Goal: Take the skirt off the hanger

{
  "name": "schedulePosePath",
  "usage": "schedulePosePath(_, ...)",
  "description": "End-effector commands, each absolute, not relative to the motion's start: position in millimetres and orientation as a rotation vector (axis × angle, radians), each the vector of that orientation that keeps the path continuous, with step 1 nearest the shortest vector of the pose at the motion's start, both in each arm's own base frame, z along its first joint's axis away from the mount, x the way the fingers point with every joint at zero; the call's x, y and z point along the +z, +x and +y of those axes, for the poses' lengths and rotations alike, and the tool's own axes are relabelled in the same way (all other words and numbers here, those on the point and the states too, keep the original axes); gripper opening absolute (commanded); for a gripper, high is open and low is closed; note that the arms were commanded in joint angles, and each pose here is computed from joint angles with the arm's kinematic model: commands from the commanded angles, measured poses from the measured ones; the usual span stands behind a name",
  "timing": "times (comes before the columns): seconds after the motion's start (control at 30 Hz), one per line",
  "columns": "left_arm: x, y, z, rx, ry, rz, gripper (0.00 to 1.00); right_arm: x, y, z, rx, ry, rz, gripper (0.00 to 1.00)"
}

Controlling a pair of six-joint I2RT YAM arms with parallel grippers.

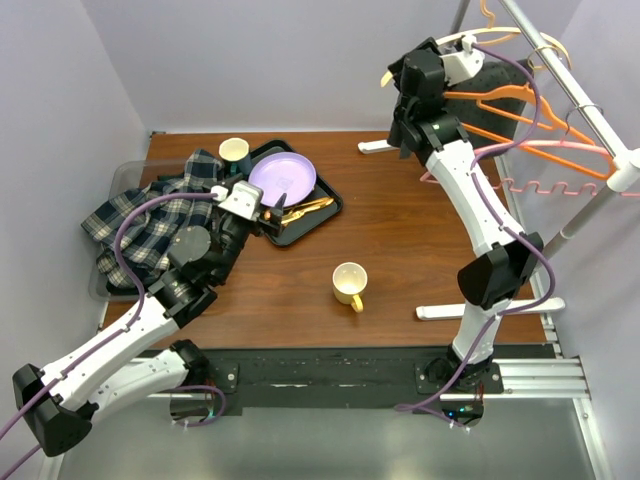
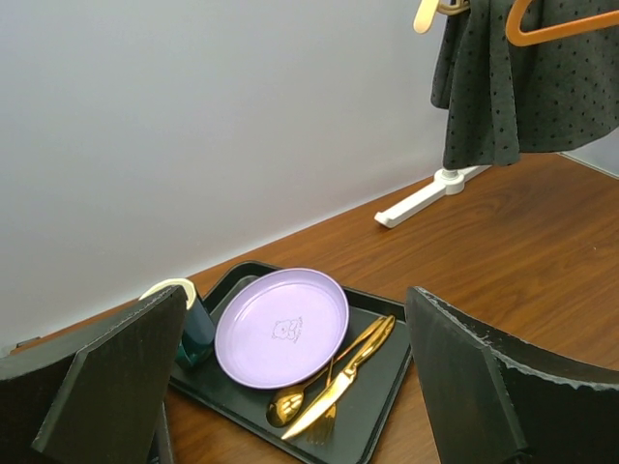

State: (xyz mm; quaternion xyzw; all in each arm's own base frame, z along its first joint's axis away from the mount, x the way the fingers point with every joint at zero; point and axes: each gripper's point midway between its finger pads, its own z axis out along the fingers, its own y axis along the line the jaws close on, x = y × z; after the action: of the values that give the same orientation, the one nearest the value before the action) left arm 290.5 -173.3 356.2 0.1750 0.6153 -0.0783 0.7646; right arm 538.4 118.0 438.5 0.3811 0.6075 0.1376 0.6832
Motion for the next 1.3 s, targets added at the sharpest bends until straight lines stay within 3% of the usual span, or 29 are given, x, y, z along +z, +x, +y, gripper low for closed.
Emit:
schedulePosePath(0.0,372.3,286.5,-176.9,-0.213,0.363,1.281,1.0,485.0,533.4,97.0,0.35,0.947,1.182,0.58)
schedulePosePath(0.6,373.7,282.0,-185.5,-0.251,0.407,1.268,1.0,474.7,563.9,75.7,0.336,0.998,1.125,0.55)
schedulePosePath(1.1,370.5,282.6,-188.1,-0.253,0.421,1.273,1.0,498.2,562.3,74.6,0.398,0.89,1.028,0.19)
schedulePosePath(1.27,371.5,282.2,-187.3,-0.252,0.421,1.27,1.0,507.5,558.9,74.5,0.403,0.868,1.011,0.0)
